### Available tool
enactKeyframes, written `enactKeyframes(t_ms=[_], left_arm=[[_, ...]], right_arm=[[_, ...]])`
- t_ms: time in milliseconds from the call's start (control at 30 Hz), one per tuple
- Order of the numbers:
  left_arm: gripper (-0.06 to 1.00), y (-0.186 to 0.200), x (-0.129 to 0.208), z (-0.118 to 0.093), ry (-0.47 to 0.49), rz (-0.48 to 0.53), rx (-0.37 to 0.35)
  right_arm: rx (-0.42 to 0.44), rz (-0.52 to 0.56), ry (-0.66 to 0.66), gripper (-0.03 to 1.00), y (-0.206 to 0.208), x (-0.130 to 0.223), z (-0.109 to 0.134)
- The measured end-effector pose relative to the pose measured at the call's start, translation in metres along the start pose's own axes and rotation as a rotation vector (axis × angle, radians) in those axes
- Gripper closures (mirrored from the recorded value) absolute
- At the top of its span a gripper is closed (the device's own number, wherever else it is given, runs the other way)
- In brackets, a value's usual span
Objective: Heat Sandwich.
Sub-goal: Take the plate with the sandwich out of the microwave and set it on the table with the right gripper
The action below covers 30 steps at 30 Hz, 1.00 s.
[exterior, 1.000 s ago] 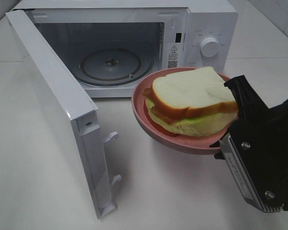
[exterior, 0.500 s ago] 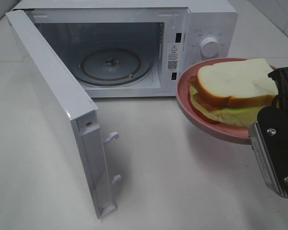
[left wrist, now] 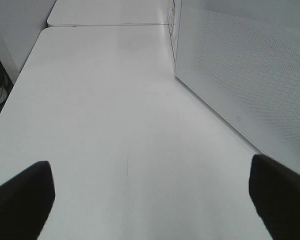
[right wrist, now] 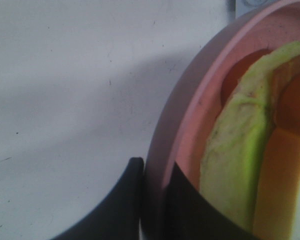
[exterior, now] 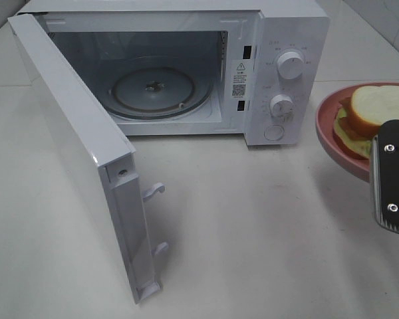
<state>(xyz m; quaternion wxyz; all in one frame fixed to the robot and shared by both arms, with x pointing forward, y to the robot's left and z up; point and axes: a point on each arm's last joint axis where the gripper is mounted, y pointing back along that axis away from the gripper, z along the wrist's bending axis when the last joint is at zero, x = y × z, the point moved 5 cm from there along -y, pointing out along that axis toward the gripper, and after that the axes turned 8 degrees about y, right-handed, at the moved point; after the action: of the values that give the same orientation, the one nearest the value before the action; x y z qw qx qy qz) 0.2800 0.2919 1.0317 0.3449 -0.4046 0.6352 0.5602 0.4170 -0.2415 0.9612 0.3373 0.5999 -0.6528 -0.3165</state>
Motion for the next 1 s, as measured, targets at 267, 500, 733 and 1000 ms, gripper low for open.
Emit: enactKeyframes(t_ms=[267, 500, 733, 1000], left_arm=[[-0.05, 0.000, 0.000, 0.000, 0.000, 0.000, 0.000], [-0.05, 0.000, 0.000, 0.000, 0.000, 0.000, 0.000], [-0.05, 0.000, 0.000, 0.000, 0.000, 0.000, 0.000], [-0.05, 0.000, 0.000, 0.000, 0.000, 0.000, 0.000]], right_arm=[[-0.030, 0.073, -0.193, 0.88, 0.000, 0.010, 0.005], [-0.001, 0.156, -0.332, 0.88, 0.002, 0.022, 0.004], [0.005, 0.221, -0.528, 0.88, -0.004, 0.025, 0.005], [0.082, 0.323, -0.733, 0.88, -0.018, 0.025, -0.008]])
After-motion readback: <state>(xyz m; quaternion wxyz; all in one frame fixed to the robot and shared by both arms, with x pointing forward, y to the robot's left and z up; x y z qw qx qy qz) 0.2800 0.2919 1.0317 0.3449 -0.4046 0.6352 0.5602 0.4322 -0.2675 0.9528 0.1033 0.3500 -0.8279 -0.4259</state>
